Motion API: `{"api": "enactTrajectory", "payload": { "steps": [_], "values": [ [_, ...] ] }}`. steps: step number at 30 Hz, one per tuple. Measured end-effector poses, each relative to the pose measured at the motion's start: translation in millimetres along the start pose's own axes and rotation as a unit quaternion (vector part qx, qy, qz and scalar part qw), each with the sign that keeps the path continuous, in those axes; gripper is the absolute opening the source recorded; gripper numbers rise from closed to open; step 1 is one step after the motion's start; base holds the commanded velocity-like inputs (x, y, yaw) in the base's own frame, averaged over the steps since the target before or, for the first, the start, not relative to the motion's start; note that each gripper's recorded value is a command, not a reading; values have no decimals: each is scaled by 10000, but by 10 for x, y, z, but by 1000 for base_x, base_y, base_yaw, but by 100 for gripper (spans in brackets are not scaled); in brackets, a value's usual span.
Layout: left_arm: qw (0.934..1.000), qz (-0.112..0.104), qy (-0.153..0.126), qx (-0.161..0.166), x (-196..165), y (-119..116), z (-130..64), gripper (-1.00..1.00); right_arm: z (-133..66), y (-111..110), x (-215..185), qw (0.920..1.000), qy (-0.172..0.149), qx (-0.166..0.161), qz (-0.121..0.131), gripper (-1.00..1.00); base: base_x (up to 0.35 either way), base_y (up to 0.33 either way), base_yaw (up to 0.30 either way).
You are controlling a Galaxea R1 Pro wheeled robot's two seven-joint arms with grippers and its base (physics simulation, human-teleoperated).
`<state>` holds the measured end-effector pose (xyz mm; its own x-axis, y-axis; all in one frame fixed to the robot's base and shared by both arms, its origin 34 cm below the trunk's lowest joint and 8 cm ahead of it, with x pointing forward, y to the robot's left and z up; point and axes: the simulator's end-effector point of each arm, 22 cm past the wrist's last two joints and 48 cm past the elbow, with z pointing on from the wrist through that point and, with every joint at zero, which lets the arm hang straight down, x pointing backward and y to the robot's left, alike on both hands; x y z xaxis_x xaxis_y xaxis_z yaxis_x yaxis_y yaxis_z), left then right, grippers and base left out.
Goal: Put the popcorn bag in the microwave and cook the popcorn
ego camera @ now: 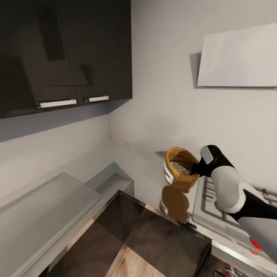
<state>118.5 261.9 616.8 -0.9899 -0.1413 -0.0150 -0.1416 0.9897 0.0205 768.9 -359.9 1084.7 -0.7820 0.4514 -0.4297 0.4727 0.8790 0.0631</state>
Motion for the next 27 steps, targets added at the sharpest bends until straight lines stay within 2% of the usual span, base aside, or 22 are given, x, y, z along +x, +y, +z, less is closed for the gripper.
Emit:
{"api": "enactTrajectory", "payload": {
  "steps": [14,27],
  "values": [
    [10000,-2,-97,14,-75,-11,-1,100,-127,-13,-44,10000,-91,-14,13,-100,0,0,-161],
    [9998,-5,-204,29,-157,-22,-5,100,-264,-21,-89,9998,-191,-38,12,-100,0,0,-32]
  ]
}}
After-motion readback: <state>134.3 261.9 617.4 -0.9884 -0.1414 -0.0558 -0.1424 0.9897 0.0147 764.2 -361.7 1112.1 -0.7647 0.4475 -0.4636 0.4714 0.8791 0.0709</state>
